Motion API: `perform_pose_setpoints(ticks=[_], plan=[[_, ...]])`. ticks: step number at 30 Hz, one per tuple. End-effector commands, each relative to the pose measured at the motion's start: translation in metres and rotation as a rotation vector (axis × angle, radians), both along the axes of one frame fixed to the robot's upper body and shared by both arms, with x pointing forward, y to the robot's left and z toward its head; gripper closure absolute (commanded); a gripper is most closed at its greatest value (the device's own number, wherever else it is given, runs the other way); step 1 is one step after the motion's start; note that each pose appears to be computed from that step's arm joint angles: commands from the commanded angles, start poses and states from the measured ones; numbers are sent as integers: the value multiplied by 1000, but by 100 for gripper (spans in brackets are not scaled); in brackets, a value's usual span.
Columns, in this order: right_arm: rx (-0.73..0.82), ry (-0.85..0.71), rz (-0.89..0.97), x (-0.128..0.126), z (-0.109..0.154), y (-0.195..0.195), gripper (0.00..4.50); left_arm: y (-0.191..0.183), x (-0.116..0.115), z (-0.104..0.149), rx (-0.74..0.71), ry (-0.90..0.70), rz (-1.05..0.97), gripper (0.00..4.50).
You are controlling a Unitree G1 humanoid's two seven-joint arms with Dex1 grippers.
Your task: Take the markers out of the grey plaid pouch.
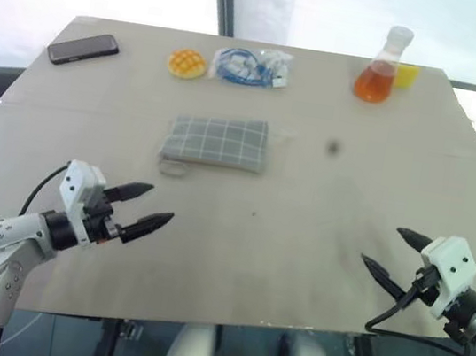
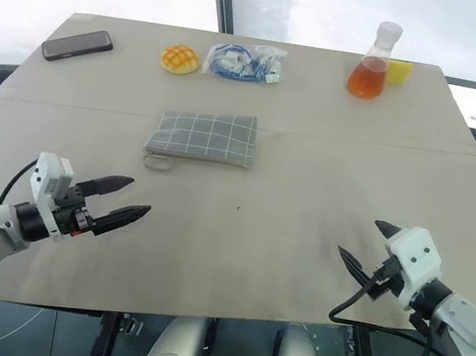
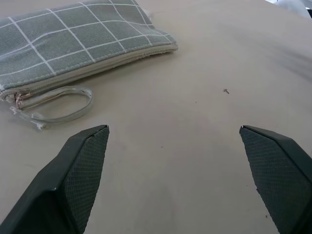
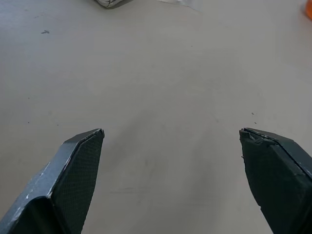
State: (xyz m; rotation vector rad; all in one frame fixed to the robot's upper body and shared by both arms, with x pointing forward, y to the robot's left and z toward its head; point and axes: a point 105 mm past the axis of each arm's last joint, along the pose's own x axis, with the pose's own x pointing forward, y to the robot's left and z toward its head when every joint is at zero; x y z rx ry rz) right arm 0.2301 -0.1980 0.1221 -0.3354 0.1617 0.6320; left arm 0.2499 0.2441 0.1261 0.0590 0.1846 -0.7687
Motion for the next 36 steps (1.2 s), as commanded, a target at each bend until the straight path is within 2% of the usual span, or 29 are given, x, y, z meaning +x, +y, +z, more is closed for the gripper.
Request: perform_pose_setpoints(ticks=[1,4,10,15,17,20,23,26,29,32,36], plan=[[-5,-58,20,3,13,5,0,13,12,14,21,-64,77,5],[14,-93,41,8,20,16,0,45,39,24,75,-146,259,5],[26,-125,60,12,27,28,0,64,60,33,206,-235,295,5],[30,-162,90,16,37,39,0,82,88,44,597,-414,270,5],[30,-180,97,20,42,42,0,83,99,48,716,-465,230,5],[28,-197,104,22,46,44,0,82,108,48,815,-508,178,5],[46,-236,117,27,56,52,0,66,125,31,981,-511,62,5],[51,-251,119,29,60,56,0,47,137,21,984,-524,13,5],[50,-253,119,28,60,58,0,30,142,21,915,-554,-14,5],[50,-258,109,27,61,58,0,10,135,27,791,-618,-100,5],[54,-260,97,26,61,57,0,-13,117,31,698,-710,-248,5]])
